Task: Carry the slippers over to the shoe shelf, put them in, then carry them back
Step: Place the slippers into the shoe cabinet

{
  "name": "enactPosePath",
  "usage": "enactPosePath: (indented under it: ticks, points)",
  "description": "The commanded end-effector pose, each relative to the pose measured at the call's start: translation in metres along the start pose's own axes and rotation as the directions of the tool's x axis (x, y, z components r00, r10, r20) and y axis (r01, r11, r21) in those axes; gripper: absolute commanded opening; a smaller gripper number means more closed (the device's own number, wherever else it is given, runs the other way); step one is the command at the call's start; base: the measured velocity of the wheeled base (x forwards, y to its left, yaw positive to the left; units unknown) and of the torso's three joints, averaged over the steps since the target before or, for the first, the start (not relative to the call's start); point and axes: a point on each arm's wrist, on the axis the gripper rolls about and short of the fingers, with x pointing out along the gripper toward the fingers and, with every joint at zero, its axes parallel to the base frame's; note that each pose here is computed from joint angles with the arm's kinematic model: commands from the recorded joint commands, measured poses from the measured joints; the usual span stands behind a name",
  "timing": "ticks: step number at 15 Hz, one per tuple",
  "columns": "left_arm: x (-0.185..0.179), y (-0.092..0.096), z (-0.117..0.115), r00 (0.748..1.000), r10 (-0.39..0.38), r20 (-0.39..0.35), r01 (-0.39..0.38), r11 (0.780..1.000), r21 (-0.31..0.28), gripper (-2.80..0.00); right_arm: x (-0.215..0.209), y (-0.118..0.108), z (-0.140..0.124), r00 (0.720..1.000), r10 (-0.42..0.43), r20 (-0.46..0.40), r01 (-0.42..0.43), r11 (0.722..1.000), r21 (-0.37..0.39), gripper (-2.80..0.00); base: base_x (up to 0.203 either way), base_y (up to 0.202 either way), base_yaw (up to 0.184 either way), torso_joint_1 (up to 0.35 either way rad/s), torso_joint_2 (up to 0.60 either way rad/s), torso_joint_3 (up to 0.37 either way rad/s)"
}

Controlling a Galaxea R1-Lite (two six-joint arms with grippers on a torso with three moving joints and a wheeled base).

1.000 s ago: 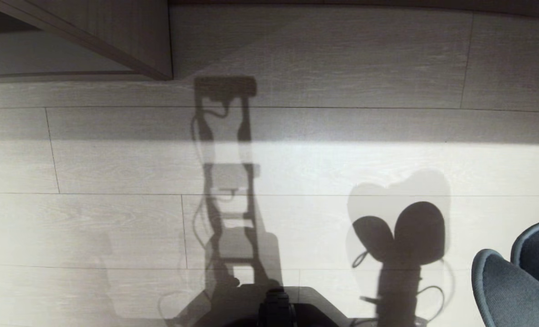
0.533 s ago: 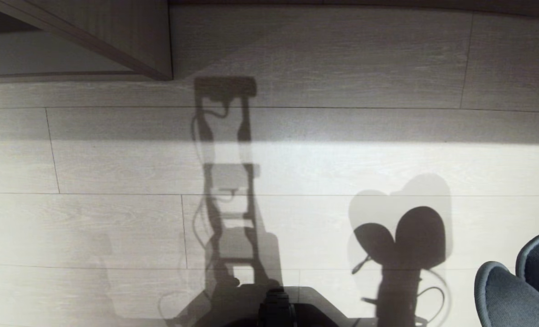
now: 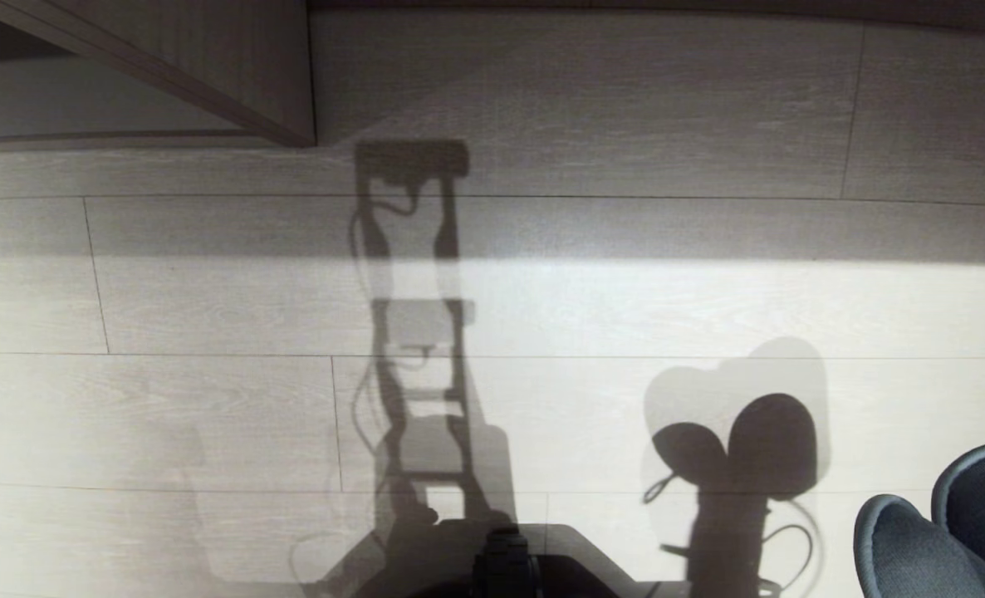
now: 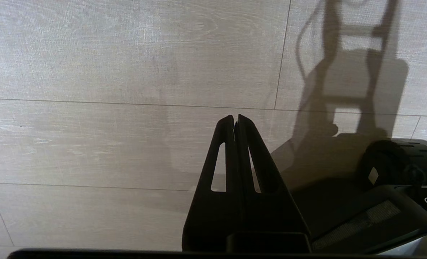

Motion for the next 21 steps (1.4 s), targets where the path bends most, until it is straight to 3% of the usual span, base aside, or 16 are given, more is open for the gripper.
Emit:
enactPosePath:
  ticks: [1,21]
  points:
    - [0.0000,0.0000,0.0000,1.000,0.000,0.000,0.000,1.000,-0.001,-2.80,0.0004,0.0000,-0.0007,1.000,0.002,-0.007,-0.002,1.000,0.000,-2.80,0.000,0.000,0.000,0.000,0.00,0.000]
    - [0.0000,0.0000,0.0000,1.000,0.000,0.000,0.000,1.000,-0.001,-2.80,0.0004,0.0000,-0.0007,1.000,0.002,-0.007,-0.002,1.000,0.000,-2.80,0.000,0.000,0.000,0.000,0.00,0.000]
